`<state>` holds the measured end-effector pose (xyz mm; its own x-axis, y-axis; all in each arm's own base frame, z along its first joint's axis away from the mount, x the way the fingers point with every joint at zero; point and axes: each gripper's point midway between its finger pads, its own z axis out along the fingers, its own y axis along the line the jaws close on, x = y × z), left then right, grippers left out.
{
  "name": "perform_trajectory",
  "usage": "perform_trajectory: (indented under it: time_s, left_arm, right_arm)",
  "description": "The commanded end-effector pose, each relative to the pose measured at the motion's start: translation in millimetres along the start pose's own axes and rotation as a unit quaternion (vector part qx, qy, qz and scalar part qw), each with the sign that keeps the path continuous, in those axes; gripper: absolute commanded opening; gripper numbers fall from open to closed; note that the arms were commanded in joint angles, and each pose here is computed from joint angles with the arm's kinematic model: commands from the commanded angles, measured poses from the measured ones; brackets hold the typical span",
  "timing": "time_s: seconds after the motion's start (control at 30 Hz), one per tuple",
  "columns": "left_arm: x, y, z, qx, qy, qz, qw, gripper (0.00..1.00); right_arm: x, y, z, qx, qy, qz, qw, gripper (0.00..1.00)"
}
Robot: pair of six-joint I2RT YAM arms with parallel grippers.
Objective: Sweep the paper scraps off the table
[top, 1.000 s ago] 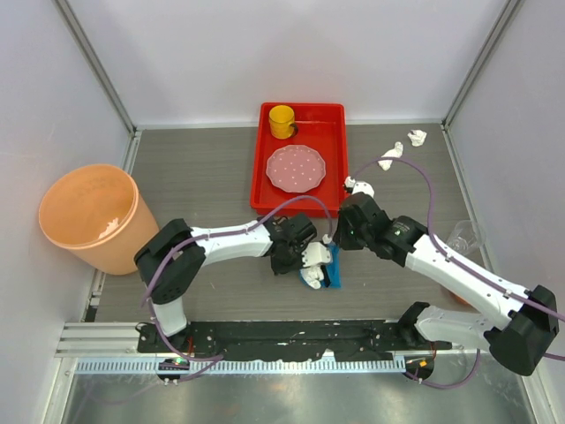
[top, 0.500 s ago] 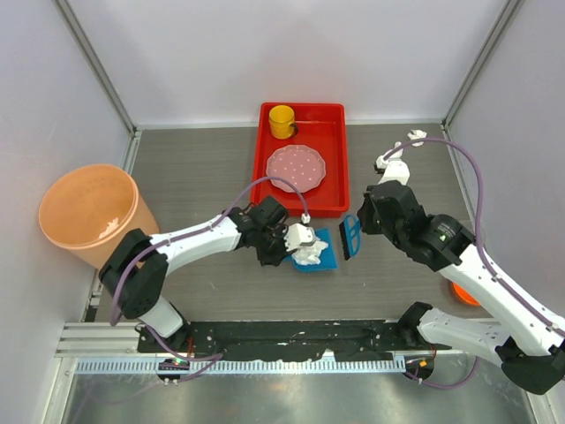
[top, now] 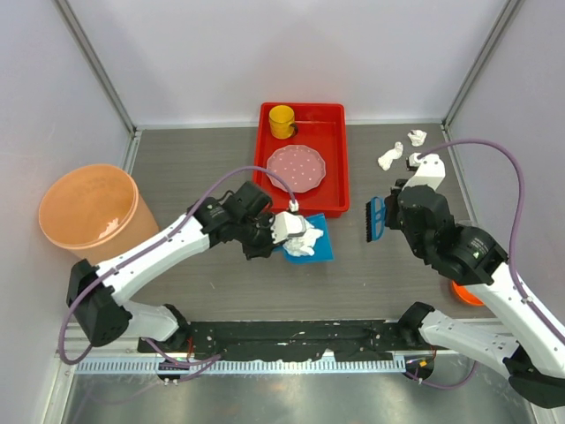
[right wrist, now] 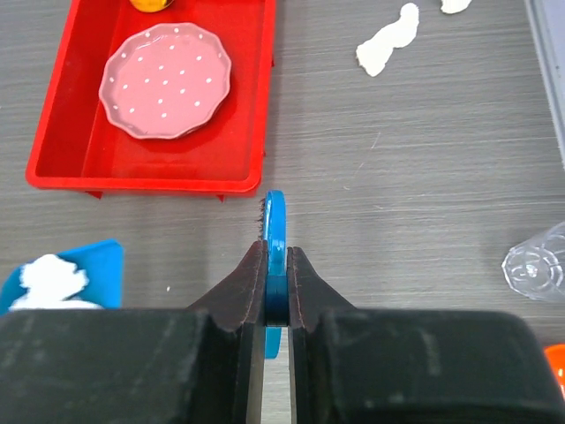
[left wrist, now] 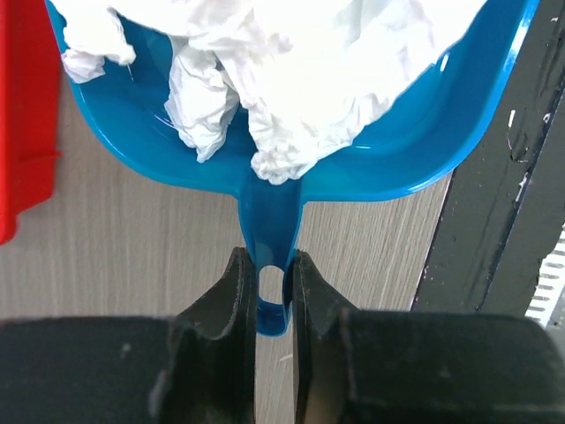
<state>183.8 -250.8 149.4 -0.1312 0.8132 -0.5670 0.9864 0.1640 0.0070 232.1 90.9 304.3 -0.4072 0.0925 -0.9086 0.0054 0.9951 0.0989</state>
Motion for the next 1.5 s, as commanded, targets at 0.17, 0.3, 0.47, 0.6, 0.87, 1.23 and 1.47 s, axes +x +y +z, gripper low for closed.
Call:
perform_trajectory:
  time_s: [0.17, 0.3, 0.47, 0.6, 0.87, 1.23, 1.47]
  left_arm:
    - [-9, 28, -96, -0.13, 0.008, -0.064, 0.989, 0.0]
    - [-5, 43, -129, -0.168, 0.008, -0.117, 0.979, 0.0]
    - [17, 71, -169, -0.212, 0.009, -0.198, 0.957, 0.0]
    - [31, 84, -196, -0.245, 0.011, -0.232, 0.941, 0.0]
    - [79, 99, -247, -0.313, 0.025, -0.293, 0.903, 0.0]
    - [166, 89, -341, -0.442, 0.103, -0.373, 0.809, 0.0]
    - [229, 56, -369, -0.452, 0.176, -0.429, 0.762, 0.0]
  right_arm:
    - [11, -2, 17, 0.027, 0.003, -0.03, 0.999, 0.01]
    - [9, 3, 21, 0.02, 0.0, -0.037, 0.999, 0.01]
    - [8, 5, 24, 0.017, -0.001, -0.056, 0.998, 0.01]
    - [14, 4, 27, 0.019, 0.003, -0.071, 0.997, 0.01]
    - [21, 2, 33, 0.022, 0.004, -0.093, 0.995, 0.01]
    - [21, 2, 40, 0.029, 0.003, -0.12, 0.992, 0.01]
    - [27, 3, 46, 0.027, 0.008, -0.132, 0.991, 0.01]
